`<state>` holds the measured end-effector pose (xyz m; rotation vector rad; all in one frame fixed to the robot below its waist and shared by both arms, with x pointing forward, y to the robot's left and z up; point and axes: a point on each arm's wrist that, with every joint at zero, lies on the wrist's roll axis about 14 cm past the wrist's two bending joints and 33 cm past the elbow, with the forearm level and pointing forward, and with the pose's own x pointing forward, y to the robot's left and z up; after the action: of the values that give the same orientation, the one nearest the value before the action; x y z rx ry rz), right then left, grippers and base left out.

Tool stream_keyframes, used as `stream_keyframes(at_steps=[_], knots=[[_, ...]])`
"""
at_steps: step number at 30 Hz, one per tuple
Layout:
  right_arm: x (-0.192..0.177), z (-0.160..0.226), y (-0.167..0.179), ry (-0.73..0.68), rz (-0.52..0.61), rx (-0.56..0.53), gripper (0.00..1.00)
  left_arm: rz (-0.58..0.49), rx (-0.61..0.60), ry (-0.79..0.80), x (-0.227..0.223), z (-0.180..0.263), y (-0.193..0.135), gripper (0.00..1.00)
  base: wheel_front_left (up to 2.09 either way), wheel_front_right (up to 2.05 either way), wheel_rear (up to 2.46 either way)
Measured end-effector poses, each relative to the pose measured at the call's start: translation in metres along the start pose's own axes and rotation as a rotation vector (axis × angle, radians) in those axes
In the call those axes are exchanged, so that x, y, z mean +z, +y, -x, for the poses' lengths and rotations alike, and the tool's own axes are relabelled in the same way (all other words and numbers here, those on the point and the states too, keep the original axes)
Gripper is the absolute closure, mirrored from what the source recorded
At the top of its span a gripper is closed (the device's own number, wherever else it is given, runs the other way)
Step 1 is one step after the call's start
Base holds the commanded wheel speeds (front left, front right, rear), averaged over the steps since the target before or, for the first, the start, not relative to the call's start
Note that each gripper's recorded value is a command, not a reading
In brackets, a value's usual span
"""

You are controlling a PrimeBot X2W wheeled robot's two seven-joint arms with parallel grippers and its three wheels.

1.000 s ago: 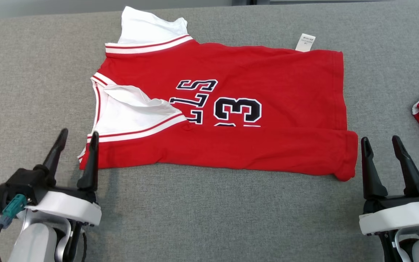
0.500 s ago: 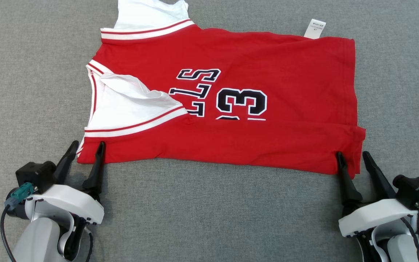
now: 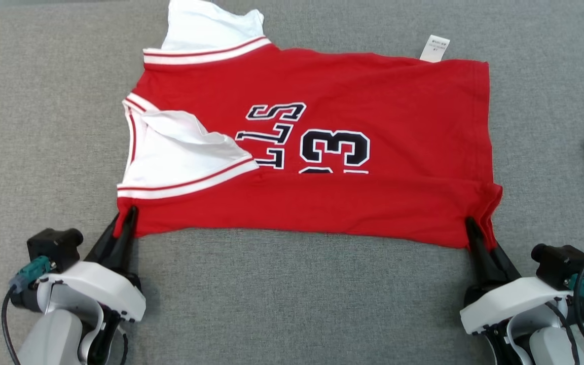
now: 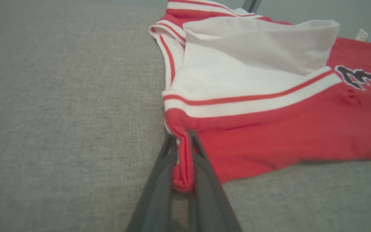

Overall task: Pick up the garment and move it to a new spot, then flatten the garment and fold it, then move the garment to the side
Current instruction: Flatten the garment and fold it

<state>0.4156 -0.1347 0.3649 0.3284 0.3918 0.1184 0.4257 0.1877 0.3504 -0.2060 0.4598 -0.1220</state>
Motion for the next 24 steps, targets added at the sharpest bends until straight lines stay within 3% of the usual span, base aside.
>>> stream_keyframes(at_steps=[21, 22, 23, 24], knots=[[-0.007, 0.068, -0.011, 0.099, 0.035, -0.037, 1.0, 0.106, 0.056, 0.07, -0.02, 0.112, -0.026, 1.0, 0.0, 0.0, 0.0], [-0.006, 0.068, -0.012, 0.1, 0.037, -0.039, 0.85, 0.109, 0.056, 0.073, -0.021, 0.113, -0.027, 1.0, 0.0, 0.0, 0.0], [-0.005, 0.069, -0.012, 0.097, 0.04, -0.042, 0.54, 0.115, 0.055, 0.067, -0.019, 0.114, -0.029, 0.83, 0.0, 0.0, 0.0], [-0.005, 0.069, -0.012, 0.097, 0.04, -0.042, 0.0, 0.115, 0.055, 0.067, -0.019, 0.114, -0.029, 0.55, 0.0, 0.0, 0.0]])
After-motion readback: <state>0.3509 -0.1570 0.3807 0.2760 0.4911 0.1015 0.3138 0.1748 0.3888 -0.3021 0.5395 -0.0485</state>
